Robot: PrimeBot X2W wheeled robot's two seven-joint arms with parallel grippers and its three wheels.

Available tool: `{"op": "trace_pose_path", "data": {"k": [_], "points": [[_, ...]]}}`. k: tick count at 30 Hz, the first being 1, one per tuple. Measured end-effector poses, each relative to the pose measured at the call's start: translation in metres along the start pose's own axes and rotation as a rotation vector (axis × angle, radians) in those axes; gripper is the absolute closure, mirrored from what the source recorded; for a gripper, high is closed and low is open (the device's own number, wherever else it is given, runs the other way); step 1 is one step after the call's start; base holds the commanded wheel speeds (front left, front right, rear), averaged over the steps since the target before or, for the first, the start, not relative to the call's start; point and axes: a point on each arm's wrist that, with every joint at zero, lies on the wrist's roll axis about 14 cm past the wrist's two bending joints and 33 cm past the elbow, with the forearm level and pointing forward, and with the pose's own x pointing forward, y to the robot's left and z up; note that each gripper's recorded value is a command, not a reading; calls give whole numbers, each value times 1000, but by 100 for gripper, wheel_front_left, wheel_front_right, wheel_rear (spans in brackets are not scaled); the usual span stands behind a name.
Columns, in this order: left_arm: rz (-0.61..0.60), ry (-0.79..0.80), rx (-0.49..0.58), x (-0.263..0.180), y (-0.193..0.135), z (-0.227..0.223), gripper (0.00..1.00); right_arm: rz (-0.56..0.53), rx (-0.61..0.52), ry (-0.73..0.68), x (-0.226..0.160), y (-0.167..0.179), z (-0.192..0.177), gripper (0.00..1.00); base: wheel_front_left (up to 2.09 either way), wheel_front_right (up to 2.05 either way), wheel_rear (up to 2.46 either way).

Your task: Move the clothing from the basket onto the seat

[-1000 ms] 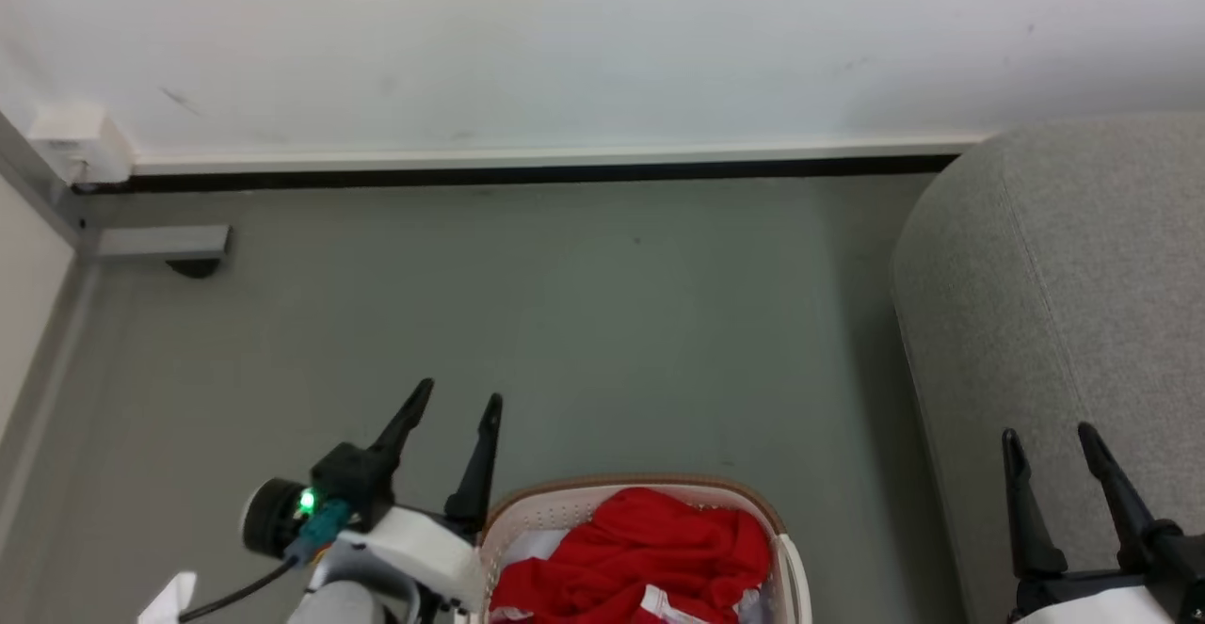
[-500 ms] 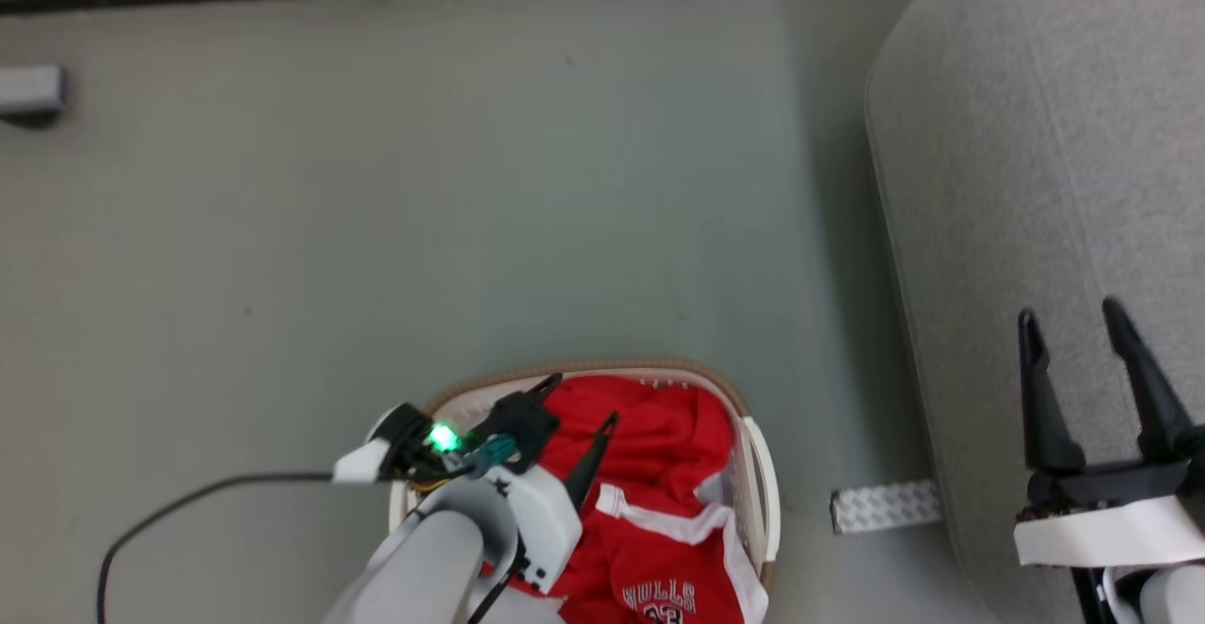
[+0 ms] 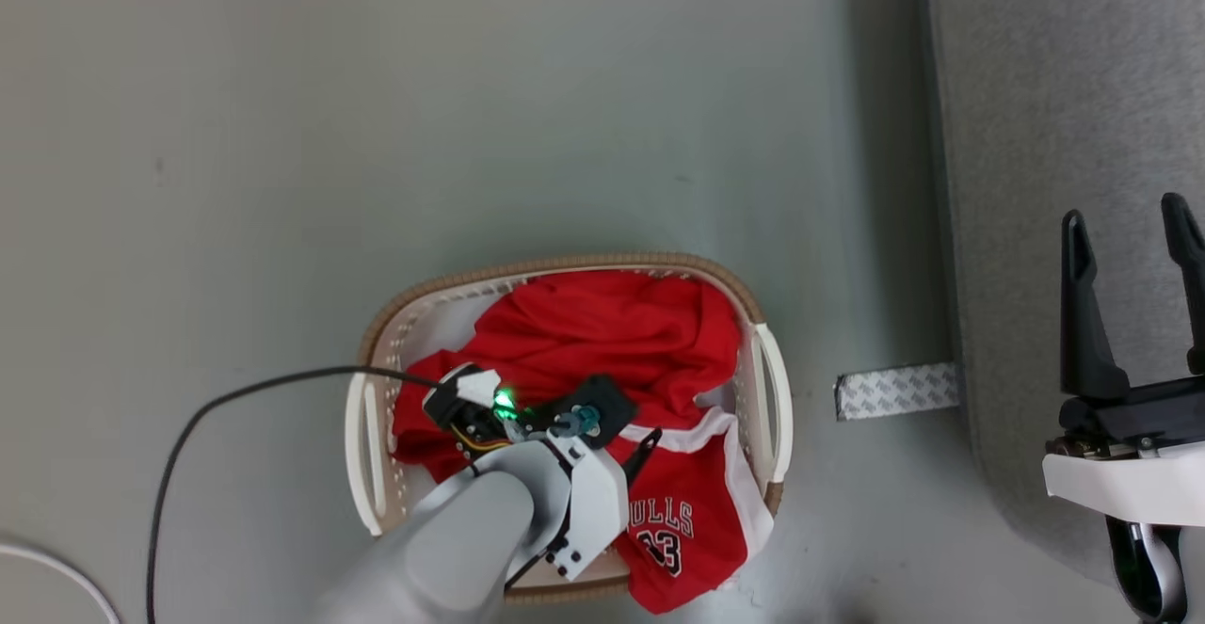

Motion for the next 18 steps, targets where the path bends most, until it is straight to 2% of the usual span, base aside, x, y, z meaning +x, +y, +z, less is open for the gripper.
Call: {"op": "trace_pose_path", "data": {"k": [8, 12, 13, 14, 15, 16, 18], "points": [[-22, 71, -32, 18, 13, -29, 0, 17, -5, 39, 11, 4, -25, 0, 0, 0, 0], [-58, 119, -49, 21, 4, -47, 0, 16, -5, 51, 15, 4, -33, 0, 0, 0, 0], [-67, 123, -51, 21, 1, -48, 26, 15, -5, 54, 15, 3, -35, 0, 0, 0, 0], [-73, 128, -60, 21, -1, -50, 62, 14, -5, 56, 15, 3, -36, 0, 0, 0, 0], [-76, 132, -67, 21, -2, -51, 90, 15, -5, 56, 15, 3, -36, 0, 0, 0, 0], [-83, 136, -63, 20, -5, -53, 100, 15, -4, 56, 16, 3, -36, 0, 0, 0, 0], [-98, 142, -54, 19, -10, -54, 100, 16, -3, 53, 15, 4, -35, 0, 0, 0, 0]]}}
